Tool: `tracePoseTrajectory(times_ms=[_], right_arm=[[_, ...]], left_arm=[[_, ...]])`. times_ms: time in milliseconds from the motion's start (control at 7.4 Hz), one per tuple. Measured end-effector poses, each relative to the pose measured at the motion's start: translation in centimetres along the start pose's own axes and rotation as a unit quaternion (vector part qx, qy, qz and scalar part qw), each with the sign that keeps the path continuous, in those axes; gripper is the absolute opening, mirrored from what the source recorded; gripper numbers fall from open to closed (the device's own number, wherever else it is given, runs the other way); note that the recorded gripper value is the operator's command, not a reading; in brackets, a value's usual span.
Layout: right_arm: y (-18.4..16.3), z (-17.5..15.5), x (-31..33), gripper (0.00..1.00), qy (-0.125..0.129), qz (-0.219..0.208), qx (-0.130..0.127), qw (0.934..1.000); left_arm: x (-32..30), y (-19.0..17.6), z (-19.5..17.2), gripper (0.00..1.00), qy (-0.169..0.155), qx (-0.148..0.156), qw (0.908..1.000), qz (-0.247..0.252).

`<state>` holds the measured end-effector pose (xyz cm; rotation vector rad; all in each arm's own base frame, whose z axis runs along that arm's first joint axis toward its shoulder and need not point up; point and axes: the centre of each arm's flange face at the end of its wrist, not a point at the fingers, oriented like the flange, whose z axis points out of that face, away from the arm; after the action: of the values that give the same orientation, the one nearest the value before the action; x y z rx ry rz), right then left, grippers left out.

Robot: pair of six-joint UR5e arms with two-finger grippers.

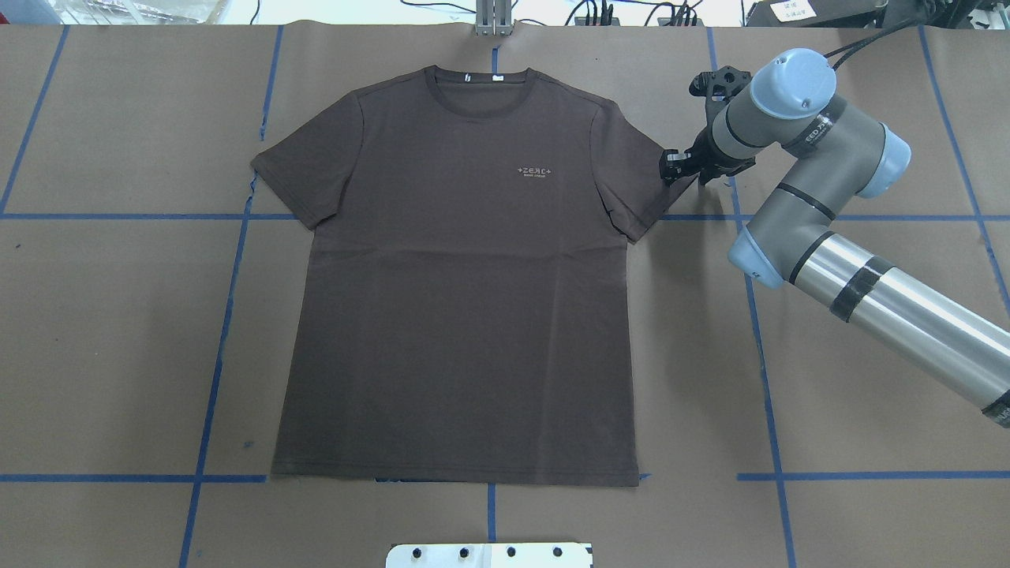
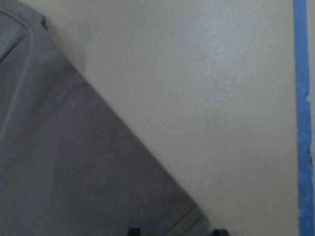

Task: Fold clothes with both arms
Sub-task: 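Move the right gripper to the sleeve nearest it and grasp it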

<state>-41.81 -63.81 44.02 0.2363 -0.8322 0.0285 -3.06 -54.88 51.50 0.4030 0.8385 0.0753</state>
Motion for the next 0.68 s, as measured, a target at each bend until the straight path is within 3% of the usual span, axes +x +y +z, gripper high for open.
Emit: tracePoseTrajectory(times_ms=[405, 676], right_arm=[[-0.7, -0.7, -1.3, 0.0, -0.008, -0.001, 0.006, 1.0], [-2.2, -2.4, -4.5, 0.0, -0.026, -0.009, 0.021, 0.9994]], left_arm=[[0.2, -0.1, -0.1, 1.0, 0.001, 0.002, 1.0, -0.001], [0.3, -0.2, -0.2, 1.0, 0.001, 0.002, 1.0, -0.001]])
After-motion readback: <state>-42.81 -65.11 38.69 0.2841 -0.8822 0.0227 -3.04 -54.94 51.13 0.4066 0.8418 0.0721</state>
